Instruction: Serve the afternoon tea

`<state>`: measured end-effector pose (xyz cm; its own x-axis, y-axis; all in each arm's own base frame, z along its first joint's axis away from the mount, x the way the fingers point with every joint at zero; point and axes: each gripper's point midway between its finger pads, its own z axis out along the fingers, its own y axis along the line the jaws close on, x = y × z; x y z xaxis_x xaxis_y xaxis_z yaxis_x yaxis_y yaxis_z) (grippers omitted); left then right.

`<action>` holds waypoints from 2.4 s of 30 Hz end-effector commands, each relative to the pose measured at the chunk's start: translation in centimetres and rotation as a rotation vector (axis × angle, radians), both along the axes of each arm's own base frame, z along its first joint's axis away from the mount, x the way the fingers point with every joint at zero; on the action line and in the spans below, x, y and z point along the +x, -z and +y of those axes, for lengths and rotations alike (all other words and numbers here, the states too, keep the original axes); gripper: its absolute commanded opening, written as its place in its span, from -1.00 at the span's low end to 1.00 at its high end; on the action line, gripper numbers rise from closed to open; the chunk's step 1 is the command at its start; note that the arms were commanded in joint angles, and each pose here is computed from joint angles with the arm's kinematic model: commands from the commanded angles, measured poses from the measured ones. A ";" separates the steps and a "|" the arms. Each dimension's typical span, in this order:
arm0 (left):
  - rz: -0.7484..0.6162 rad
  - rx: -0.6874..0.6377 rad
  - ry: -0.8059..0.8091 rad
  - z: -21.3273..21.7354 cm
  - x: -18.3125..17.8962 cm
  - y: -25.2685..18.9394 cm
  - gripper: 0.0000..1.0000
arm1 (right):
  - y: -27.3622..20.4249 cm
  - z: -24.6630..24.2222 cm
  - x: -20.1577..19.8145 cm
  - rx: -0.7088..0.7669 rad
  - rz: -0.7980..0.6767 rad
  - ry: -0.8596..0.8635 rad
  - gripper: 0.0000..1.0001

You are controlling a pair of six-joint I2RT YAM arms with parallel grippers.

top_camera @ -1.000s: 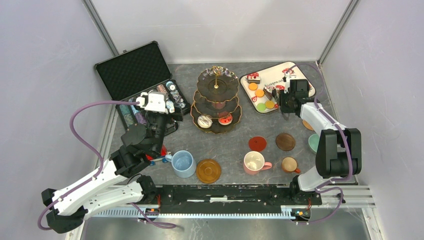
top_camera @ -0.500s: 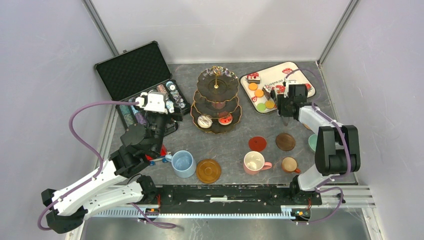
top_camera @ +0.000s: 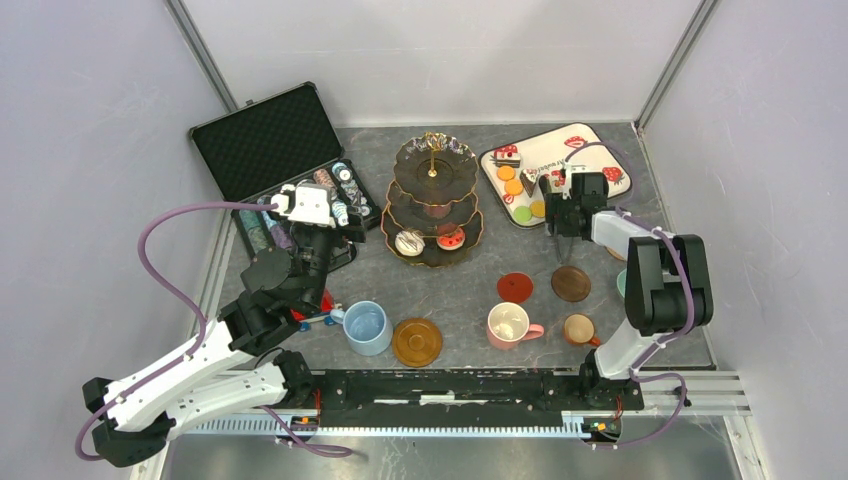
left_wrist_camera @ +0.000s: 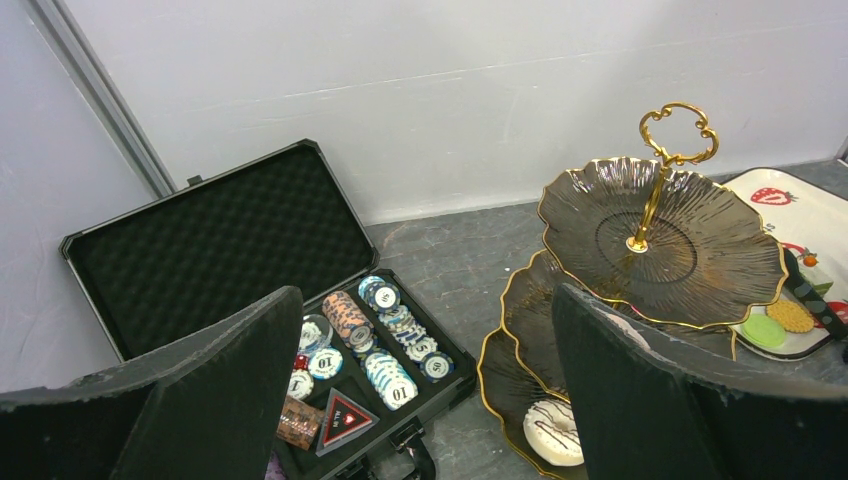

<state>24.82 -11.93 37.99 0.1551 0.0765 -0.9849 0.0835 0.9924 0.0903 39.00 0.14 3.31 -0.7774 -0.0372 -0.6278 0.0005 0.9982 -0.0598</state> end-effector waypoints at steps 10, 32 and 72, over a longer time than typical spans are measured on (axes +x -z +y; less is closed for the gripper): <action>-0.013 -0.064 0.005 0.2 -0.2 -1.0 1.00 | 0.2 -0.1 2.8 0.000 -0.051 0.030 0.57; -0.018 -0.072 0.005 0.4 -0.3 -1.2 1.00 | -3.3 0.0 1.4 -0.001 0.041 0.012 0.06; -0.015 -0.073 0.013 0.2 -0.3 -1.1 1.00 | -2.7 0.6 1.4 -0.059 0.117 -0.027 -0.91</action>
